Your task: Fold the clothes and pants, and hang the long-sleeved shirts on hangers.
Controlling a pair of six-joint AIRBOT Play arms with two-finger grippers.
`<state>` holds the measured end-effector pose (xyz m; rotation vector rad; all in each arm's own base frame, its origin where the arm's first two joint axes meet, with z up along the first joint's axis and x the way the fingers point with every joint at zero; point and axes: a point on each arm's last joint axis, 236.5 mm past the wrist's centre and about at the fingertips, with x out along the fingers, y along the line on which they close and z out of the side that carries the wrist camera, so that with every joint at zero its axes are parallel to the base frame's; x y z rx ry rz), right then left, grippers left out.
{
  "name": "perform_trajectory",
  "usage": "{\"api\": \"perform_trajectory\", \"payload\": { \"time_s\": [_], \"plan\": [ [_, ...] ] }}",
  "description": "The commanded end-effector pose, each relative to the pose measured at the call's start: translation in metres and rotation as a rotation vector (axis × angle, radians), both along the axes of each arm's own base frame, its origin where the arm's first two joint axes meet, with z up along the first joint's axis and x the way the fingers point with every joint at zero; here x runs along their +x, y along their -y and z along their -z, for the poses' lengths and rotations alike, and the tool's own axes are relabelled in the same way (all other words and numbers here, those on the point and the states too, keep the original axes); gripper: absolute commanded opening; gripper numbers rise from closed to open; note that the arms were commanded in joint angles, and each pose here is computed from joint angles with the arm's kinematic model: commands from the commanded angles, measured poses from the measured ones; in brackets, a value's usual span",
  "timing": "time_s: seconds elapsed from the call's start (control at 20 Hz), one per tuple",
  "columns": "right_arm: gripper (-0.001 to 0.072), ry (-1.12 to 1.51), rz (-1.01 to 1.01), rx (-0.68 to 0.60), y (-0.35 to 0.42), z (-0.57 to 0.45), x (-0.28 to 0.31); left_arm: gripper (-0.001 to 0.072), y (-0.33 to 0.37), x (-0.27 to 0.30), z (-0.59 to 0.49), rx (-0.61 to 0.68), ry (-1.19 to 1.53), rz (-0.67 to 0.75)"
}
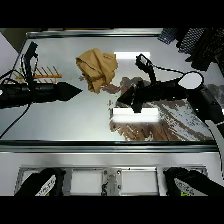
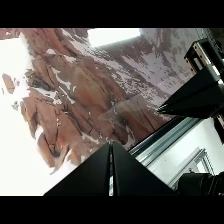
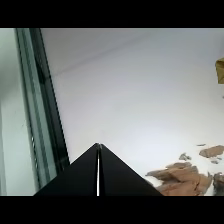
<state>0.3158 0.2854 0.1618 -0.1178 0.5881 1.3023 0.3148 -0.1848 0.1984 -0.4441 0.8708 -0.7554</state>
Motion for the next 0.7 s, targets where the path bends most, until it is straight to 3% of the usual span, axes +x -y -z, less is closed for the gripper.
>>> {"api": "perform_trajectory", "payload": {
  "time_s": [0.0,0.15,0.2,0.25,0.3,0.45,0.65],
  "plan": [
    [0.0025,-0.001,-0.001,0.000,0.000,0.000,0.000,0.0013,0.000,0.002,-0.001,-0.001,0.008,-0.006],
    [0.0026,-0.001,-0.001,0.000,0.000,0.000,0.000,0.0015,-0.001,0.005,-0.002,-0.003,0.017,-0.016],
    [0.0025,-0.001,-0.001,0.000,0.000,0.000,0.000,0.0213,-0.003,0.011,-0.005,-0.008,0.035,-0.038],
    [0.0025,-0.001,-0.001,0.000,0.000,0.000,0.000,0.0640,-0.006,0.020,-0.010,-0.015,0.063,-0.073],
    [0.0026,-0.001,-0.001,0.000,0.000,0.000,0.000,0.0720,-0.010,0.033,-0.014,-0.024,0.095,-0.117],
    [0.0026,-0.002,-0.001,0.000,0.000,0.001,0.000,0.0720,-0.021,0.083,-0.016,-0.029,0.133,-0.206],
    [0.0025,-0.003,-0.001,0.000,0.000,0.001,0.000,0.0670,-0.045,0.169,0.045,0.191,0.130,-0.286]
  ]
}}
